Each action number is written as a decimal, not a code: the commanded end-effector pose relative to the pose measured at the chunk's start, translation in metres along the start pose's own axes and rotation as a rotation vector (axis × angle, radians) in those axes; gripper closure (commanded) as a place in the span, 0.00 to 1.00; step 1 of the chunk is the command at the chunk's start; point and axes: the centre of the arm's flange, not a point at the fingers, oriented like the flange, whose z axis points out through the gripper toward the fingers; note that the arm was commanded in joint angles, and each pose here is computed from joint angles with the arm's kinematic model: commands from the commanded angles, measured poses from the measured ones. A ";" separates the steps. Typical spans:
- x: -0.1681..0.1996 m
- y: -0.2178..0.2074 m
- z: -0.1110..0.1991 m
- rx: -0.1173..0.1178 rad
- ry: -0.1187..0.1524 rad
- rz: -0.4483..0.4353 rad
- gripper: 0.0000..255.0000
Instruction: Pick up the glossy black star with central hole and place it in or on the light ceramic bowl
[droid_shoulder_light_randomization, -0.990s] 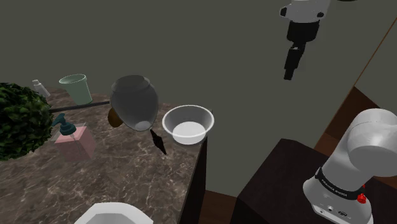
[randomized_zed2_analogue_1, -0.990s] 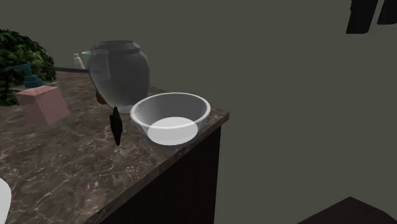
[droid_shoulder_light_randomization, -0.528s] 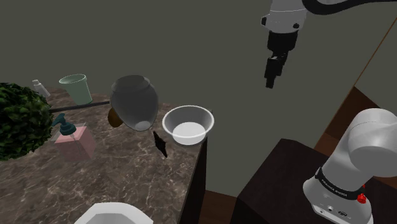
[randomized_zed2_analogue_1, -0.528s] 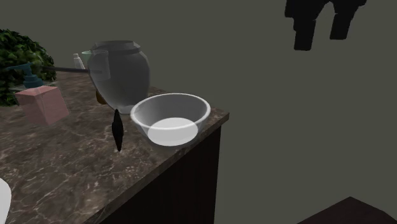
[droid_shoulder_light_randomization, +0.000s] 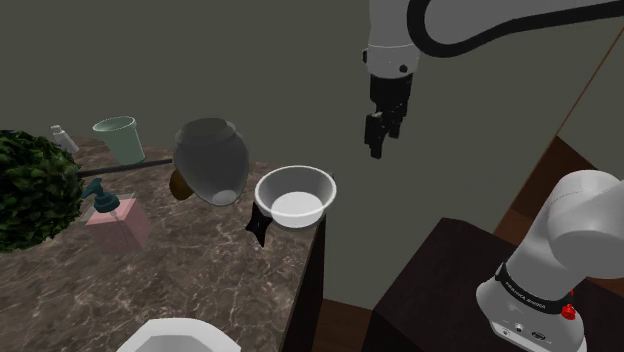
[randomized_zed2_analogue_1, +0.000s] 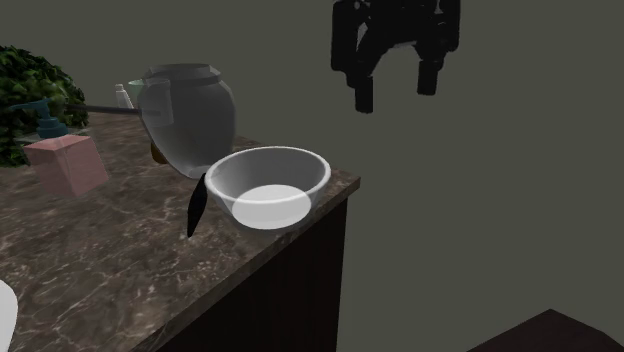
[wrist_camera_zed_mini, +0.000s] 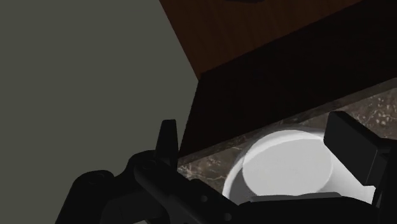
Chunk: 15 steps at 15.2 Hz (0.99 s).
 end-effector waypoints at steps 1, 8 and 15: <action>0.018 -0.020 0.006 0.003 0.001 0.006 0.00; 0.078 -0.085 0.028 0.009 0.003 0.022 0.00; 0.140 -0.149 0.050 0.015 0.005 0.039 0.00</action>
